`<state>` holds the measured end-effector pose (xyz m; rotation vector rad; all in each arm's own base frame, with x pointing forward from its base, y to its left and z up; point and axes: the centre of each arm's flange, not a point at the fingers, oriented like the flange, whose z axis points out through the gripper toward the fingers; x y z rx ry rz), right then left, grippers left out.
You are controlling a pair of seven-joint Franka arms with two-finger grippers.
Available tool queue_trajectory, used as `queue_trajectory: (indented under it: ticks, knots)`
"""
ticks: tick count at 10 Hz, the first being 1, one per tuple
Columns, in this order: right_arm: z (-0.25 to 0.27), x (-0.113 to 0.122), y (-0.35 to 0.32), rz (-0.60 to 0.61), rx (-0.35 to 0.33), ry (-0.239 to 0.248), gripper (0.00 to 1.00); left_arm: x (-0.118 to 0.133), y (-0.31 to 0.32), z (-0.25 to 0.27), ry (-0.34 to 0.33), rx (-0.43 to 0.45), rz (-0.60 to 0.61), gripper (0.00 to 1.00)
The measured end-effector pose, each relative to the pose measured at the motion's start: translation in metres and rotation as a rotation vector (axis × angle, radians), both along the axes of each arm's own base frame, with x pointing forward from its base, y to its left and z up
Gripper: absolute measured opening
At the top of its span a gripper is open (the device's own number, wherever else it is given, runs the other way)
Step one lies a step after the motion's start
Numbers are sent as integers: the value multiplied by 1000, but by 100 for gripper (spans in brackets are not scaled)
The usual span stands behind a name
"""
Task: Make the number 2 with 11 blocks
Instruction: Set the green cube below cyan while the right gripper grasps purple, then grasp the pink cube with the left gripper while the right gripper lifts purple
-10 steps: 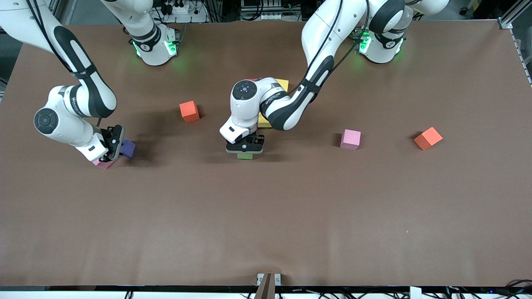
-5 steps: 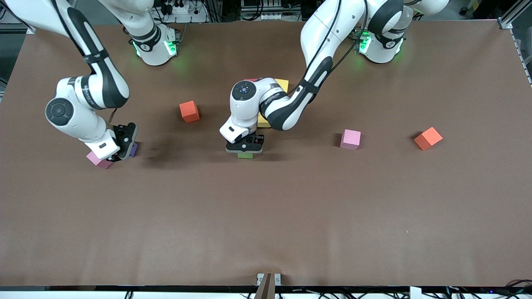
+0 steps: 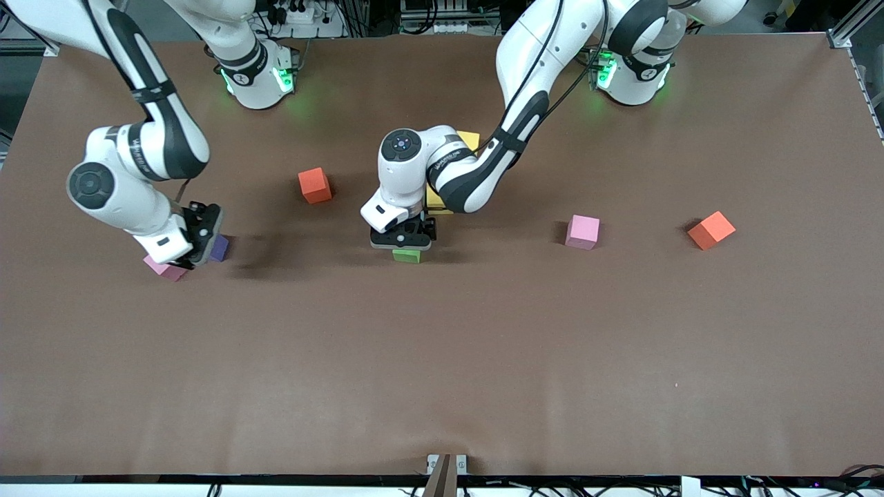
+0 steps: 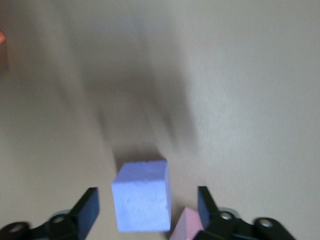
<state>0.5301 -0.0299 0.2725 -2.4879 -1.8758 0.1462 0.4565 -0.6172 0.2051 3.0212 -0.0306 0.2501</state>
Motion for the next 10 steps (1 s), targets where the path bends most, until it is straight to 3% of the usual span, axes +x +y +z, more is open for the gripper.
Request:
queue_trajectory:
  ticks: [1,3,5,10]
  knots:
    - [-2,-1,-13,0,2,5,100,2,-1,7,-7,-8,1,100]
    - [-18,-5,-33,26,16,16,100,8,1,28,-14,-8,11,100]
    - [-44,-3,-41,79,42,-8,100,25,16,54,-9,7,50,100]
    - [-77,-18,-43,96,60,25,100,106,147,73,136,167,272,100]
